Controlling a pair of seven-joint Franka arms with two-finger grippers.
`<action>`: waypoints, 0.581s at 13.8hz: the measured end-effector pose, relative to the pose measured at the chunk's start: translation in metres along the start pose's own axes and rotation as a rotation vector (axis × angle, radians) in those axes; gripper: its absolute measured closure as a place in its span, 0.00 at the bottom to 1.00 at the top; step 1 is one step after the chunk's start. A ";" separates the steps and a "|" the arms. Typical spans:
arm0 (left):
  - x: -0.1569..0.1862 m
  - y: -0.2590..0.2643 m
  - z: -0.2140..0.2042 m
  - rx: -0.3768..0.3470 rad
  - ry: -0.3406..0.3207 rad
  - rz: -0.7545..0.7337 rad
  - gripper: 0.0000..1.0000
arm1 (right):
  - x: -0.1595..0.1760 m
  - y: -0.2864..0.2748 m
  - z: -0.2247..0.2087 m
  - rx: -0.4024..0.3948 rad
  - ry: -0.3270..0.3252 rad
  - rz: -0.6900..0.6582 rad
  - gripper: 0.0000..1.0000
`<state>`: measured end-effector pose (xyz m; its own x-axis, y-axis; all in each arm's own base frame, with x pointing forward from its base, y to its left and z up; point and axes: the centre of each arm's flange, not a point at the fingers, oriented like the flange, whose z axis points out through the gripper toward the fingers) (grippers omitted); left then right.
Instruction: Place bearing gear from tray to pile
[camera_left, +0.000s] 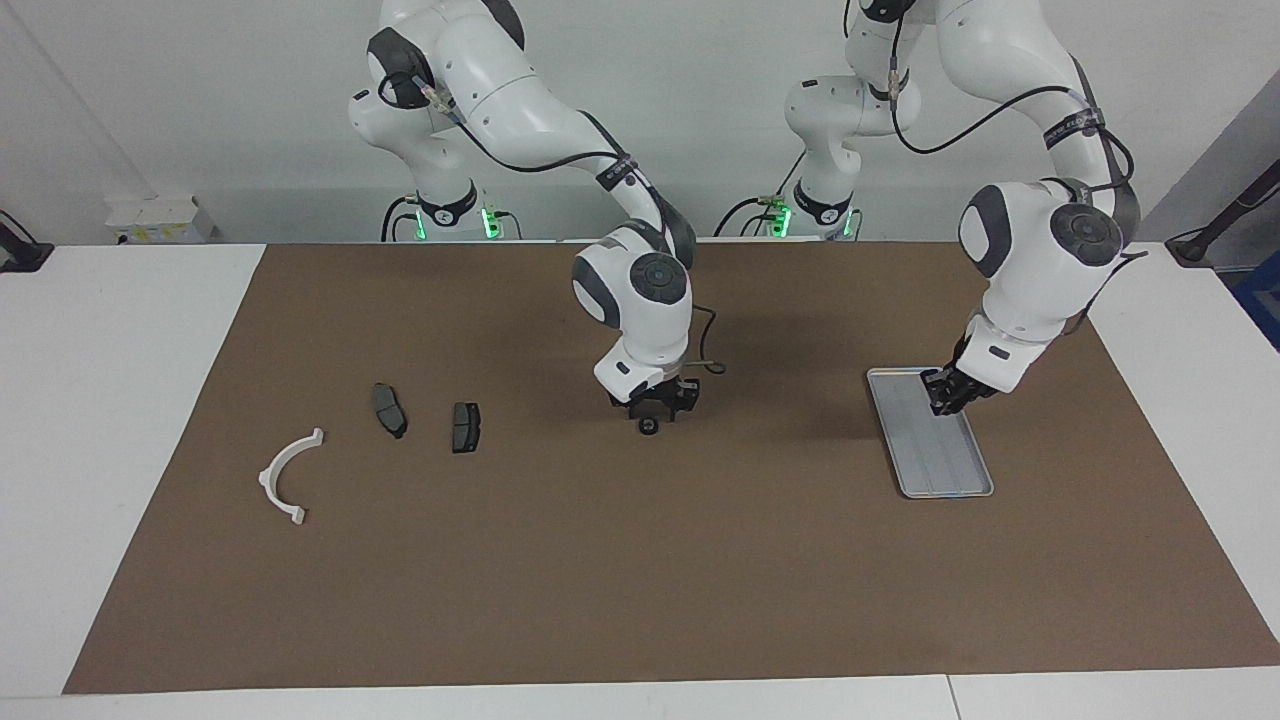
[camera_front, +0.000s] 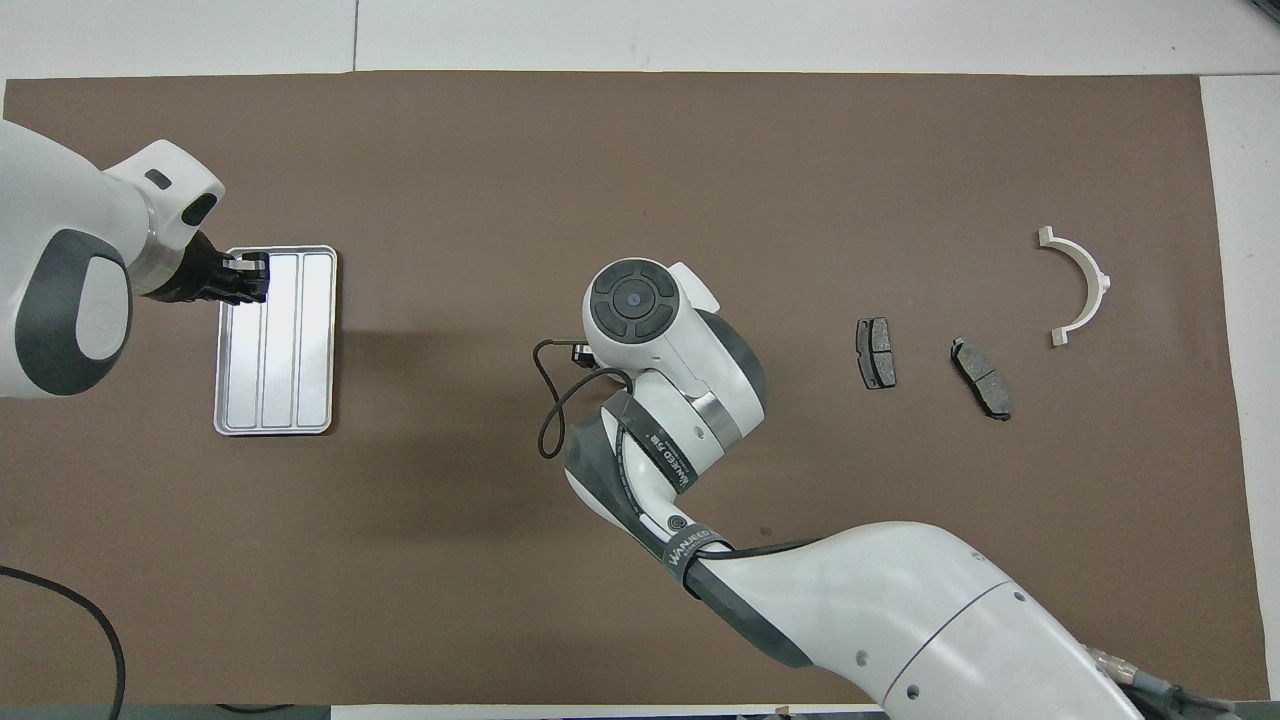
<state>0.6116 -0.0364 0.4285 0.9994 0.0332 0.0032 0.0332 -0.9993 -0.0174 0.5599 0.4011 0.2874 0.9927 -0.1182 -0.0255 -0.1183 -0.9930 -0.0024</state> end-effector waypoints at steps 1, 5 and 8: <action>-0.002 0.002 -0.003 0.000 -0.002 -0.003 0.76 | 0.000 0.000 0.000 0.002 0.002 0.001 0.35; -0.004 0.014 -0.006 -0.002 -0.004 -0.011 0.76 | 0.003 0.002 0.000 0.007 0.009 0.005 0.40; -0.005 0.021 -0.007 -0.002 -0.004 -0.018 0.76 | 0.003 0.003 -0.001 0.008 0.011 0.006 0.69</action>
<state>0.6069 -0.0576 0.4347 0.9987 0.0517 -0.0005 0.0517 -0.9985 -0.0155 0.5629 0.3980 0.2887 0.9922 -0.1242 -0.0146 -0.1244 -0.9922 -0.0103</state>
